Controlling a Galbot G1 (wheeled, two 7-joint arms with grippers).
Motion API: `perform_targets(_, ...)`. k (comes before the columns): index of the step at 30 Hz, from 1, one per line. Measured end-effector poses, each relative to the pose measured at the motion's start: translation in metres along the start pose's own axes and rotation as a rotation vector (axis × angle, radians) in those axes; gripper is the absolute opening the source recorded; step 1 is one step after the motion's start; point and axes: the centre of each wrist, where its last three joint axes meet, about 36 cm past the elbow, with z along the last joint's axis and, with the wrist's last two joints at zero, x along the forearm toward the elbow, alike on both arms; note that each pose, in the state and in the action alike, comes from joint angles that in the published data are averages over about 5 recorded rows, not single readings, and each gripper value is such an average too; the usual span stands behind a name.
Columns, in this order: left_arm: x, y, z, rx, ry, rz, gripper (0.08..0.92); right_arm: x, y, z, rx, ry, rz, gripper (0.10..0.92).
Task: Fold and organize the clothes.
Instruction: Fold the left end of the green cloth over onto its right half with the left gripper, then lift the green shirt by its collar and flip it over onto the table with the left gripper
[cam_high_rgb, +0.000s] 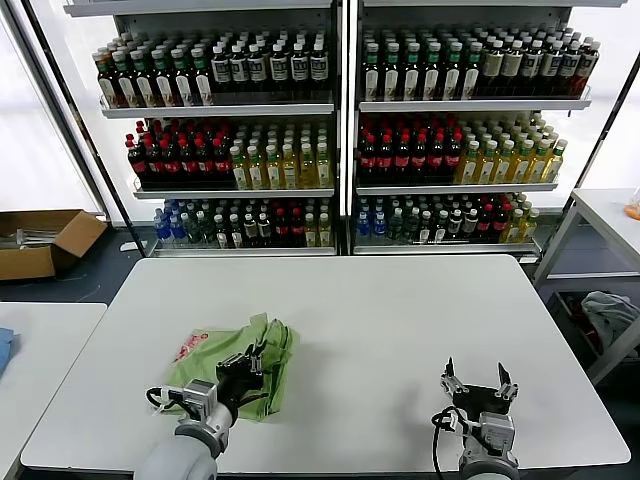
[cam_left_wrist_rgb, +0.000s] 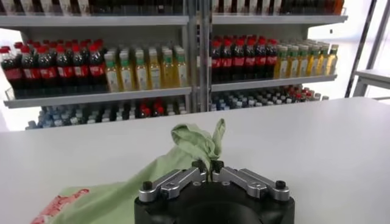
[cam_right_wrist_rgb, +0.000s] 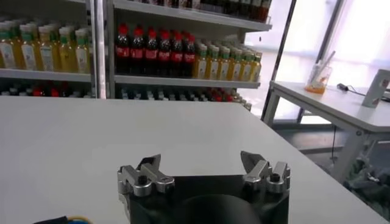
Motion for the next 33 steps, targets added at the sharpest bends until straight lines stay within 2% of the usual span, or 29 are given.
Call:
perform_targets(12,-0.013,-0.018,0.026,0.052,0.069,0.046,0.455,-0.001,0.001,0.005,0.0,0.006,-0.002,0.823)
perform_targets(19,-0.009,-0.029,0.028,0.148,0.083,0.109,0.663,-0.002,0.004,0.008,0.002,0.009,-0.006,0.823)
perform_targets(24,0.001,-0.03,0.017,0.254,0.045,0.172,0.787,-0.004,0.006,0.01,0.007,0.009,-0.01,0.823)
perform_targets(28,0.011,-0.026,0.001,0.327,-0.021,0.212,0.82,-0.005,0.008,0.01,0.009,0.008,-0.016,0.823)
perform_targets(31,0.016,-0.016,-0.011,0.352,-0.074,0.206,0.822,-0.006,0.01,0.009,0.011,0.005,-0.021,0.823)
perform_targets(33,0.018,-0.006,-0.014,0.349,-0.102,0.18,0.823,-0.007,0.011,0.009,0.012,0.004,-0.026,0.823)
